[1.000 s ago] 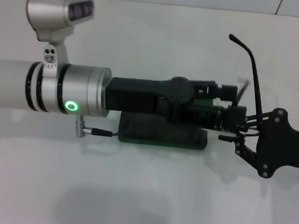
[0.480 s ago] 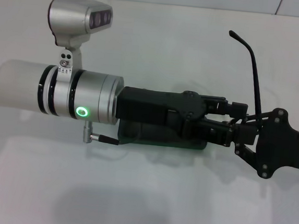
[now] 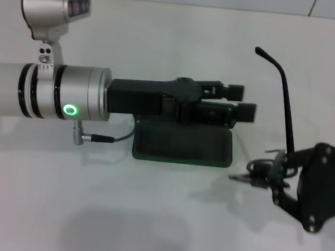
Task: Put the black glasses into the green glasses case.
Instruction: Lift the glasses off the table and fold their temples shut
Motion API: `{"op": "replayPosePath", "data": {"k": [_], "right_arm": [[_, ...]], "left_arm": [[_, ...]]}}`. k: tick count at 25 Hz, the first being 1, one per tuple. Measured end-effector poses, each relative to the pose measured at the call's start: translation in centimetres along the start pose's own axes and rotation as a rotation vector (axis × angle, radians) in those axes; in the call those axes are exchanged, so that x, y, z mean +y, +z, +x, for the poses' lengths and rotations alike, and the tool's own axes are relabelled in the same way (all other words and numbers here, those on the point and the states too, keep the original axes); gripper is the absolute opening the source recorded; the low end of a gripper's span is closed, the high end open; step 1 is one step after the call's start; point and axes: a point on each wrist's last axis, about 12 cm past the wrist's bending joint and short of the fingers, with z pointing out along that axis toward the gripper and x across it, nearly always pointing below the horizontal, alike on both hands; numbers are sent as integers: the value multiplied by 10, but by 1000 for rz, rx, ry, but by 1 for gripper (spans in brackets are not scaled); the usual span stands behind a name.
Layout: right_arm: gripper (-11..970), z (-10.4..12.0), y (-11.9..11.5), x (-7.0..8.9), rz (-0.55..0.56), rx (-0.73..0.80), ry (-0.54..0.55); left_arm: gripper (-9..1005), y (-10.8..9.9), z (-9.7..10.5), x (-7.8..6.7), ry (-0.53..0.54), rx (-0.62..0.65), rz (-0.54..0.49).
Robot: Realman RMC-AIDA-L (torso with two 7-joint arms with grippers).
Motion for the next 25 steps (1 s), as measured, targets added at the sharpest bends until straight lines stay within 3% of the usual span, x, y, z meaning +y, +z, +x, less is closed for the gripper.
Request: {"op": "replayPosePath", "data": {"k": [4, 8, 12, 18, 25], "right_arm": [[113, -13, -1, 10, -42, -137, 6], [113, -18, 6, 15, -94, -262, 54], [112, -8, 23, 13, -134, -313, 156], [112, 8, 38, 7, -130, -257, 285], [112, 21, 40, 3, -75, -152, 341]], "left_arm": [[845, -4, 5, 16, -1, -2, -146], [844, 10, 14, 23, 15, 1, -211], [844, 23, 12, 21, 84, -5, -187], [844, 24, 6, 14, 149, -46, -125], [844, 26, 7, -1, 218, -50, 3]]}}
